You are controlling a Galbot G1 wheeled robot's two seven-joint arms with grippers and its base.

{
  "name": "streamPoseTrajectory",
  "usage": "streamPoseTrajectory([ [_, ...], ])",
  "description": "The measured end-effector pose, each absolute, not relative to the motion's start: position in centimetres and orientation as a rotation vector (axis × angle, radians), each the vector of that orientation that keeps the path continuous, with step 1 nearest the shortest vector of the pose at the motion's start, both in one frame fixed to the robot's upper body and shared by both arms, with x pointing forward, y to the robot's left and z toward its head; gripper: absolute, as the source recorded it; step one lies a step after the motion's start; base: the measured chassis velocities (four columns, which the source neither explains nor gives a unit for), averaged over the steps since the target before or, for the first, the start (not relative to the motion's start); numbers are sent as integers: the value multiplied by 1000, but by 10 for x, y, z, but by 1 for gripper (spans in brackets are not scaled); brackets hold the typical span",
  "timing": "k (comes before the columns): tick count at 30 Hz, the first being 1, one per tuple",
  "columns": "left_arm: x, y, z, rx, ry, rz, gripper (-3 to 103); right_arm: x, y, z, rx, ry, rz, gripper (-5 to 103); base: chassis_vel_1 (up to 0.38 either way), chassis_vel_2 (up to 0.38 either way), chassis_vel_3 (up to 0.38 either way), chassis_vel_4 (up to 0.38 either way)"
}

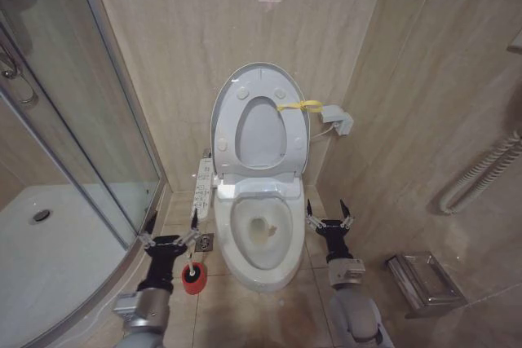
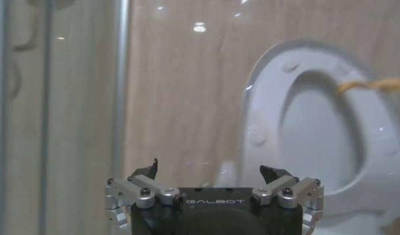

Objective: Open the toilet lid, clean the toilet bowl with a toilet brush, close the toilet lid, and flush.

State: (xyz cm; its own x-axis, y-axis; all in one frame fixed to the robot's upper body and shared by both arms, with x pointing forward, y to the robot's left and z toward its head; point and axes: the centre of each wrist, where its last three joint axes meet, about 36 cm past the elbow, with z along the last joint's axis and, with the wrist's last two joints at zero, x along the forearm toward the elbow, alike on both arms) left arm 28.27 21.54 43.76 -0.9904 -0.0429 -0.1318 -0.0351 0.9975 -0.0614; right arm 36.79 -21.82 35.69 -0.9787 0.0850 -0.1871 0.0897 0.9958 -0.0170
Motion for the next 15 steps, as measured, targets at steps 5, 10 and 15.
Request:
streamPoseTrajectory([
  [5,279,217,411,-141,2990,-82,100,368,-218,357,130,2951,-38,100,0,0,0,0],
  [10,276,214,412,-138,2981,-73,100,368,-218,357,130,2951,-38,100,0,0,0,0],
  [15,274,212,409,-138,3003,-78,100,368,-218,357,130,2951,-38,100,0,0,0,0],
])
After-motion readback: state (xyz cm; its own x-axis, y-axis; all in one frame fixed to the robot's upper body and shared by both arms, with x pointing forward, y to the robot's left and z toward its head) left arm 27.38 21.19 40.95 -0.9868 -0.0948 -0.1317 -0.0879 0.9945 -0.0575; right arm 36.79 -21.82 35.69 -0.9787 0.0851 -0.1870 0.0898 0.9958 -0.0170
